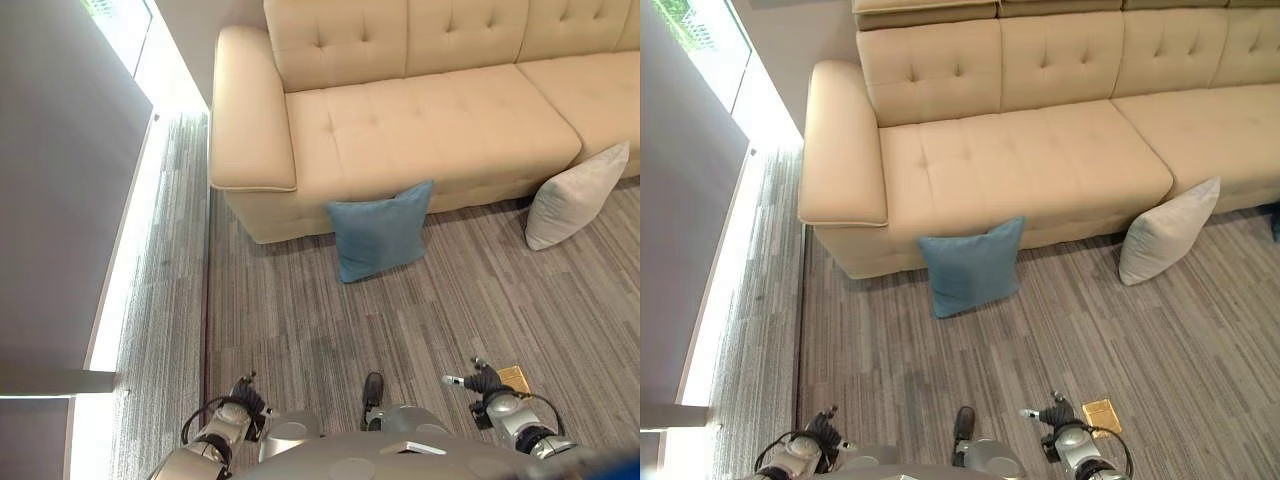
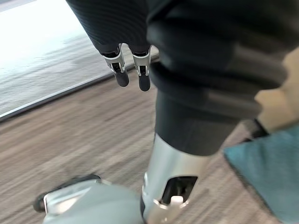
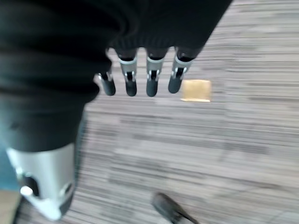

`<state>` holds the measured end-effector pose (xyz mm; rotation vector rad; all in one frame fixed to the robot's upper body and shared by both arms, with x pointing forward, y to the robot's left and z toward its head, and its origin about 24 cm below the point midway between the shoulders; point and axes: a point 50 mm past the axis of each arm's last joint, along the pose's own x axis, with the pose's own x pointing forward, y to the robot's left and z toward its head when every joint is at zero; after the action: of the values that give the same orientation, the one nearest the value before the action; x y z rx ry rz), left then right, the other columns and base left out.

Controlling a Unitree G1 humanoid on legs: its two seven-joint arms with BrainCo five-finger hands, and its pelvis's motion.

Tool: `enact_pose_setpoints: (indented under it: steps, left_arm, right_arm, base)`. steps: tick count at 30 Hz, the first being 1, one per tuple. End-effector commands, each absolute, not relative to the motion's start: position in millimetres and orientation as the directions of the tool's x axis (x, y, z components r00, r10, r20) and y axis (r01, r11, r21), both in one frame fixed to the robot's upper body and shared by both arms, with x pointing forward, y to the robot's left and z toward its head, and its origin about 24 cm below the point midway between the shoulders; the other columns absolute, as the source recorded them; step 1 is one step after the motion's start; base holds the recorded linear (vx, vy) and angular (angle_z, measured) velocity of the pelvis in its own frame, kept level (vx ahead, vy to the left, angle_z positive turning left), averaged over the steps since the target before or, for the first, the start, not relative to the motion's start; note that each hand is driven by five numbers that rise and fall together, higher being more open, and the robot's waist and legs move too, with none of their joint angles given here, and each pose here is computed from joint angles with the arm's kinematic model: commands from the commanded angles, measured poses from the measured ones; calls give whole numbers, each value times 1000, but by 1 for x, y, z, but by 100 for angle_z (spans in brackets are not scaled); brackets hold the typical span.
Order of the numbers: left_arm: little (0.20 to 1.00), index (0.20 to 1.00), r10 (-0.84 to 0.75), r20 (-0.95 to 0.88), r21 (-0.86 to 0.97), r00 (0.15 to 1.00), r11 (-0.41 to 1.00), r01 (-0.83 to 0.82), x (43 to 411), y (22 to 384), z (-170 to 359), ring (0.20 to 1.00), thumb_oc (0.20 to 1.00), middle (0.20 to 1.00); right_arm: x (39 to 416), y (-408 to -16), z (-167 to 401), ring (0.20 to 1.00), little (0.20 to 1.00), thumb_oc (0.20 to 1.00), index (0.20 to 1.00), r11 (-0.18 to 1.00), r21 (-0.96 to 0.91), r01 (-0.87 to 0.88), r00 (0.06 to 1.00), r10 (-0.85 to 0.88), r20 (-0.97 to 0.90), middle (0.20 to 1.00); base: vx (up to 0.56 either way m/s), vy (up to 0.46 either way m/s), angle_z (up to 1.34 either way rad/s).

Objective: Pick up all the scattered cushions and arrange them neatly on the sofa.

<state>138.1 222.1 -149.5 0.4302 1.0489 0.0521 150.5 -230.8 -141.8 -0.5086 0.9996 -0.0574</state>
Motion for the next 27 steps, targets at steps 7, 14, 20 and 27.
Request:
enact_pose_setpoints:
  steps: [7, 14, 20, 27]
  left_arm:
    - [1000, 1000, 203, -861, 330, 467, 920, 209, 127, 210, -156, 1000, 1000, 1000]
    - [1000, 1000, 267, -854, 360, 446, 923, 137, 122, 232, -154, 1000, 1000, 1000]
    - [1000, 1000, 272, -859, 364, 433, 920, 143, 117, 232, -155, 1000, 1000, 1000]
    - [1000, 1000, 261, -859, 356, 441, 923, 146, 119, 226, -156, 1000, 1000, 1000]
  right_arm:
    - [144, -249, -140, 1000, 1000, 1000, 1000, 878, -464, -120, 525, -341, -780, 1000]
    - [152, -243, -139, 1000, 1000, 1000, 1000, 895, -434, -103, 541, -316, -780, 1000]
    - [157, -245, -136, 1000, 1000, 1000, 1000, 881, -455, -132, 554, -315, -771, 1000]
    - [162, -250, -131, 1000, 1000, 1000, 1000, 878, -467, -102, 584, -327, -743, 1000]
  base:
    - [195, 19, -39]
    - [149, 132, -41]
    - [208, -80, 13]
    - [143, -311, 63]
